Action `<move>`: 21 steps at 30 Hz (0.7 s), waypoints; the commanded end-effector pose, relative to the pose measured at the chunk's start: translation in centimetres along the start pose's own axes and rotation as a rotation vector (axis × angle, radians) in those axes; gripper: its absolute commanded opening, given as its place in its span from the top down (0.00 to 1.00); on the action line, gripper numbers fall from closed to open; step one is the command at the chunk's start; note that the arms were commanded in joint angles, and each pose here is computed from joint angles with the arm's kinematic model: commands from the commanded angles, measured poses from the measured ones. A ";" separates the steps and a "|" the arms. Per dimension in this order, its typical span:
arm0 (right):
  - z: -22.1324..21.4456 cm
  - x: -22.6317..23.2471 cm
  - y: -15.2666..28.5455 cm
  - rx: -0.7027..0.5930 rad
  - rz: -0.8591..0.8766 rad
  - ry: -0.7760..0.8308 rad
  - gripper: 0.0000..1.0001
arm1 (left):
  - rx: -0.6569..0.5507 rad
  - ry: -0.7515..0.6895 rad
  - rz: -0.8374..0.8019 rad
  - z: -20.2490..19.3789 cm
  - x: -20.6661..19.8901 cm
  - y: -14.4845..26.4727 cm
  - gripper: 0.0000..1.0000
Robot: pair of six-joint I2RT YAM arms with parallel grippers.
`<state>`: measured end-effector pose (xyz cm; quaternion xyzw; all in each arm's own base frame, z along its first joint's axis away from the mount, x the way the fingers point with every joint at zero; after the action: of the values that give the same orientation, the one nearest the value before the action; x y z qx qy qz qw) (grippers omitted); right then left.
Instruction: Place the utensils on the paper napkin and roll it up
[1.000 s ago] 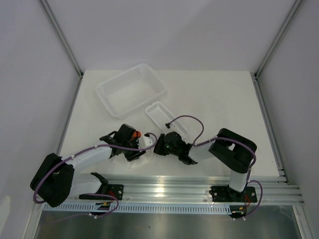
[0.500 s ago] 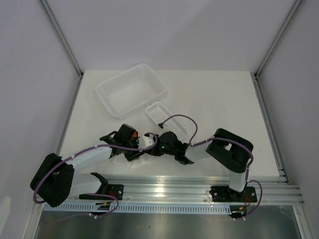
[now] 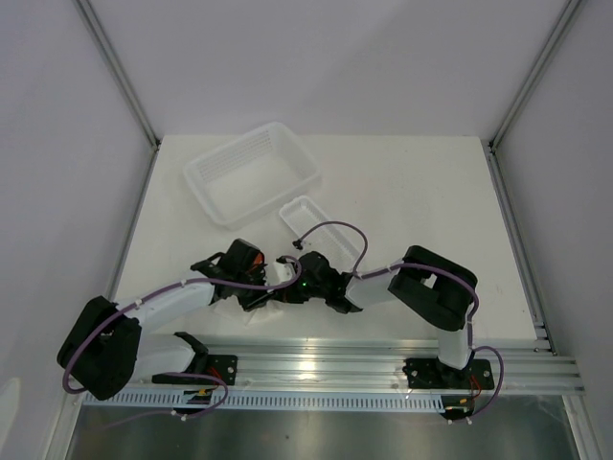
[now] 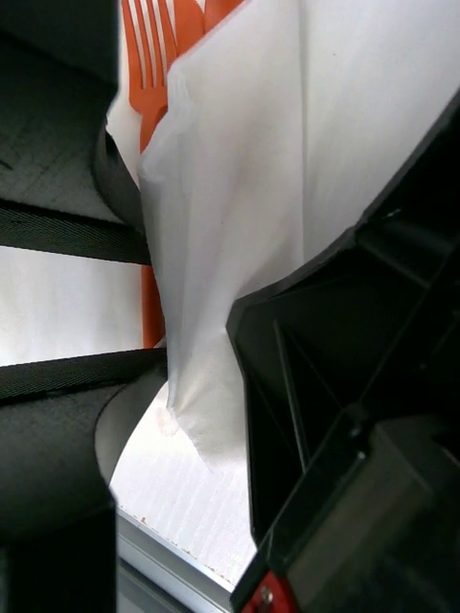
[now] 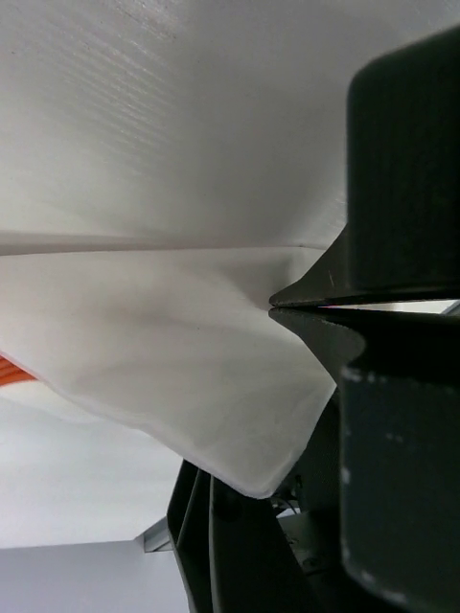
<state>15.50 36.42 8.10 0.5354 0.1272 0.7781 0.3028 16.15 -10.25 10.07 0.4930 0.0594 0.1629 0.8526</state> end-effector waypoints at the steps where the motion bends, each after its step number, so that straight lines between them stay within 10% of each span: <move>1: -0.5 -0.7 -0.3 0.038 -0.078 0.013 1.00 | 0.004 0.025 0.002 0.3 -0.2 1.1 0.56; 21: 0.3 -0.4 -0.2 0.046 -0.032 0.006 1.00 | 0.109 -0.036 0.104 -1.6 1.4 2.3 0.59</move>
<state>15.69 36.19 7.95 0.5409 0.1442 0.7711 0.3033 15.78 -7.89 12.02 0.5234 0.0453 0.1946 0.8283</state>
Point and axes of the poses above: each gripper's point midway between its finger pads, its own y axis back along the fingers, its own x axis along the line the jaws close on, z = x × y, the point moved 10 cm from there along y, back along the fingers, and after that the axes turned 2 degrees about -y, right-handed, at the moved point
